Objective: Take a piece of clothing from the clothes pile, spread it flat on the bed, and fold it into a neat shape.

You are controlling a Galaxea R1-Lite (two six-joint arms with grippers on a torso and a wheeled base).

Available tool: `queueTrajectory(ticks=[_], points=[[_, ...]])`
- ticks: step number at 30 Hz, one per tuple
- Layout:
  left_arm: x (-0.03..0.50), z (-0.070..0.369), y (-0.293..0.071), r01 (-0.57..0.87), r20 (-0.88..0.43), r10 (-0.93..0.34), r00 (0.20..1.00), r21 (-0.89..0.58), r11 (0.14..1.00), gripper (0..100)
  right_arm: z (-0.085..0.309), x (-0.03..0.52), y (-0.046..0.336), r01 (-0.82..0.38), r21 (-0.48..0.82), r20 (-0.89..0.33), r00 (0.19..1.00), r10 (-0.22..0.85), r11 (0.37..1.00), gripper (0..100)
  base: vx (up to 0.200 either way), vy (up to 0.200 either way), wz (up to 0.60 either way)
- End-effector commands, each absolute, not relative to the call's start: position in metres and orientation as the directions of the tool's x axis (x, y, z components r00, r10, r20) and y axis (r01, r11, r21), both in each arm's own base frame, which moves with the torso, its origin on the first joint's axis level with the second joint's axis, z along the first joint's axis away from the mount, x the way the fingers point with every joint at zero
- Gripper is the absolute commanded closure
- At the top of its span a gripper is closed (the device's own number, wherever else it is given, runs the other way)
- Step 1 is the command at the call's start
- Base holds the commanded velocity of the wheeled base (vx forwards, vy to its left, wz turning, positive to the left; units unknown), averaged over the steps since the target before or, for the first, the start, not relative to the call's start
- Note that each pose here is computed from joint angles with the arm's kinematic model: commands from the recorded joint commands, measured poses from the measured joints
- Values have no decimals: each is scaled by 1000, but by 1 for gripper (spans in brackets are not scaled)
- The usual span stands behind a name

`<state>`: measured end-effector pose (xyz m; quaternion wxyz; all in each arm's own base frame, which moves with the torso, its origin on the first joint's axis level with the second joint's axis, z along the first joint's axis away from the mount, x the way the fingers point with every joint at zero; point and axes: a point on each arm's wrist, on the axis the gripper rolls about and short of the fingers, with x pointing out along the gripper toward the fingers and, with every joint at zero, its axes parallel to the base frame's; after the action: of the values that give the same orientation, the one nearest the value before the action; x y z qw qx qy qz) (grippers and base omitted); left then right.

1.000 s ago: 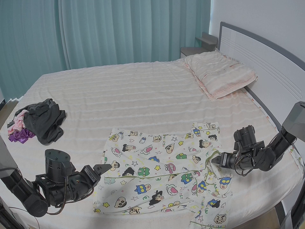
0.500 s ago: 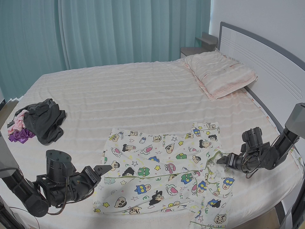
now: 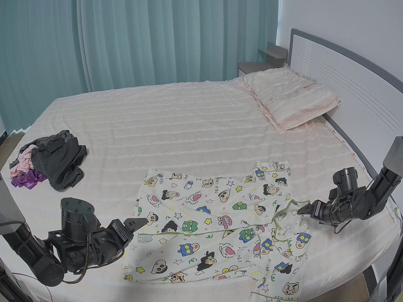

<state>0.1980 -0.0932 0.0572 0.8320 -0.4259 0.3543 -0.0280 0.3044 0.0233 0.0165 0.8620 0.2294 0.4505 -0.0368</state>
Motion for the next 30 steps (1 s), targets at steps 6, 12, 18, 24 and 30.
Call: queueTrajectory(ticks=[6,12,18,24,30], points=[[198,57,-93,-256,-567,-348,746,-728,636,0,25,292,2,212,384,-769,613,183,899,0,0,0,0],[198,57,-93,-255,-566,-349,747,-729,635,0,29,286,-9,197,355,-766,621,164,914,0,0,0,0],[198,57,-93,-256,-567,-348,746,-728,636,0,27,283,-10,191,340,-774,613,159,921,0,0,0,0],[198,56,-94,-256,-568,-349,745,-727,637,0,9,279,-6,129,270,-817,555,156,954,0,0,0,0],[199,55,-94,-259,-572,-349,742,-725,638,0,-6,283,11,100,224,-846,514,142,969,0,0,0,0]])
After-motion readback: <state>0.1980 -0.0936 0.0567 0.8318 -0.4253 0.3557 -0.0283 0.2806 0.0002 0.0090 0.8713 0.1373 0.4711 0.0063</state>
